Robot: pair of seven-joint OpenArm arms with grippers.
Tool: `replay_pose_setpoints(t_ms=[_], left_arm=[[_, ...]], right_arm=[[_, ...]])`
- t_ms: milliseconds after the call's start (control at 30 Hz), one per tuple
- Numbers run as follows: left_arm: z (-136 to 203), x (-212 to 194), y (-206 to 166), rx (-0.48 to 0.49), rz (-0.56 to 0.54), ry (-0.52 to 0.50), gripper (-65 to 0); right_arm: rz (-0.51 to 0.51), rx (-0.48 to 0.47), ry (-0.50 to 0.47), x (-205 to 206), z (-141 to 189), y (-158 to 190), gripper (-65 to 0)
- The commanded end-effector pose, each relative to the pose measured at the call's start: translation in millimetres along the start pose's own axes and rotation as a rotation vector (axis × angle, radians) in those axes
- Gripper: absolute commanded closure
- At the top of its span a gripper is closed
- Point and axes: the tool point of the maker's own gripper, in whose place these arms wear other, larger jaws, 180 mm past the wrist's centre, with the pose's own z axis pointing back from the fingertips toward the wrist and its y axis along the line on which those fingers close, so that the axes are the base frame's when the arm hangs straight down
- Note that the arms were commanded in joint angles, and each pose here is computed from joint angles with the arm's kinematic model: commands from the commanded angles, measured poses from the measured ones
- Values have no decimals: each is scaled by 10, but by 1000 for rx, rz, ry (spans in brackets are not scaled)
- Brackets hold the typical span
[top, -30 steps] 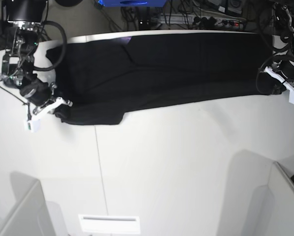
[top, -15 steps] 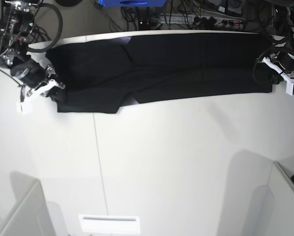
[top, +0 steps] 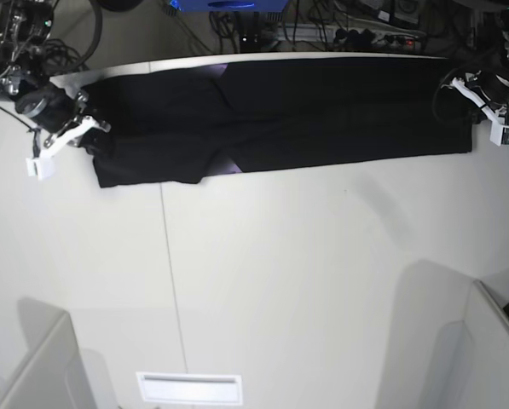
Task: Fold the T-shirt properly
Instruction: 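Lift the hem and fold it over toward the collar edge, then release the hem and raise both grippers off the folded shirt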
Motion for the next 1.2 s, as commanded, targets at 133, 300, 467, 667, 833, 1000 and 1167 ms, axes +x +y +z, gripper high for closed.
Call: replay_pose_setpoints(t_ms=[133,300,467,667,833,1000,1167], left_arm=[[153,-4,195,54,-11,-10,0],[226,-59,270,64,-37,-1,0],[217,-77,261,61,-35,3,0],[212,-124,259,66,-19,9,0],[209,-135,256,65,-15,10,0],[208,-116,270,70,-10,4,0],[213,-128,268,70,-11,8,0]], right_arm=[[32,-15,-16,86,71,-51,0],[72,-83,-2,42,57,-164,0],[48,-72,18,-64,25,-125,0],[39,-82,57,-157,25,-165,0],[13,-95,80,-228,0,-247,0],[4,-100,94,-263,-2,-275,0],[-21,-92,120,-348,-13,-247,0]])
